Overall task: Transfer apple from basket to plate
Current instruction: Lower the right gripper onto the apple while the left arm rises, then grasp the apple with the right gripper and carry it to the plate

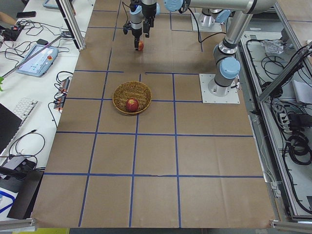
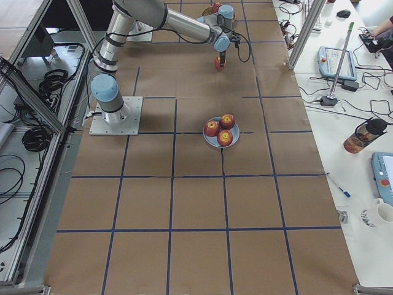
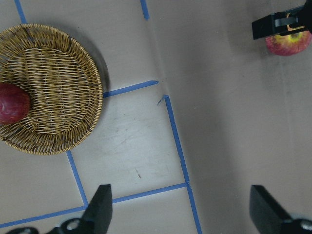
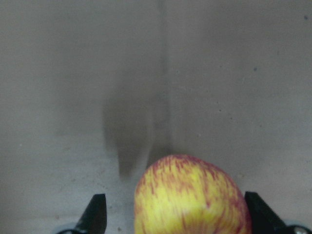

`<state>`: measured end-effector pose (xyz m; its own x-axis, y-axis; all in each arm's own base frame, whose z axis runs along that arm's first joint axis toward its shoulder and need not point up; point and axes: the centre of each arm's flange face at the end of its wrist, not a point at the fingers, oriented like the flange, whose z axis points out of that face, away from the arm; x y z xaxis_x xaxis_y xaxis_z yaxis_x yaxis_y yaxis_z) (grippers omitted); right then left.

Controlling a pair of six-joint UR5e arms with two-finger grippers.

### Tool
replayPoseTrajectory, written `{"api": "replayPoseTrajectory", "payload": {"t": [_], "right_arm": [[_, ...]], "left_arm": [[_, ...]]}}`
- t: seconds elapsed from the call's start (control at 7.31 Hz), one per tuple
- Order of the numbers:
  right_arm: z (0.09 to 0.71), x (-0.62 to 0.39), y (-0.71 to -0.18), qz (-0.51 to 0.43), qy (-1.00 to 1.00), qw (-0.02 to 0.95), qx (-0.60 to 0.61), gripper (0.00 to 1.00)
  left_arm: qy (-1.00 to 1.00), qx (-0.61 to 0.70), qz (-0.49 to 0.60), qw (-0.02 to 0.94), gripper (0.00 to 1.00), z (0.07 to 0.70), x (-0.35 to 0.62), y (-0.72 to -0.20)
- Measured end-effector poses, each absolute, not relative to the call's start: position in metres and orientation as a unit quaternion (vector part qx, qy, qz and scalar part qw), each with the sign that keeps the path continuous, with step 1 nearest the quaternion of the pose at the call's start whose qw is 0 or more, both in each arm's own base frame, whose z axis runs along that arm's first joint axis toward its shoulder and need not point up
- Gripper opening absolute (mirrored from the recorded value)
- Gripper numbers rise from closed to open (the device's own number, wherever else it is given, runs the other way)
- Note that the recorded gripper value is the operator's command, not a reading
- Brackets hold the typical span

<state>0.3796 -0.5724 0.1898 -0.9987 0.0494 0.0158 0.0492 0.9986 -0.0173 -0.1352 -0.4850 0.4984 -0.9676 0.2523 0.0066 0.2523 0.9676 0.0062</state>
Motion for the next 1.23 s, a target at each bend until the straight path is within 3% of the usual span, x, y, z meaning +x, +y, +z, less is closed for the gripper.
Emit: {"api": "replayPoseTrajectory", "payload": {"t": [0.14, 0.27, 0.41, 0.82, 1.23], "right_arm": [[0.183, 0.378, -0.569, 0.005, -1.000, 0.010, -0.024, 0.68], [0.181, 0.377, -0.568, 0.007, -1.000, 0.009, -0.024, 0.53], [0.179, 0.377, -0.568, 0.010, -1.000, 0.009, -0.023, 0.49], [0.219, 0.358, -0.583, 0.039, -0.999, 0.001, -0.030, 0.50], [0.292, 0.235, -0.608, 0.041, -0.999, 0.018, -0.030, 0.50]], "left_arm": [[-0.991, -0.131, -0.005, 0.004, 0.99, 0.497, -0.139, -0.485], [-0.991, -0.137, -0.006, 0.003, 0.99, 0.496, -0.145, -0.484], [-0.990, -0.143, -0.004, 0.001, 0.99, 0.496, -0.150, -0.484], [-0.989, -0.148, -0.002, -0.002, 0.99, 0.497, -0.154, -0.484], [-0.989, -0.147, -0.003, 0.000, 0.99, 0.495, -0.154, -0.483]]}}
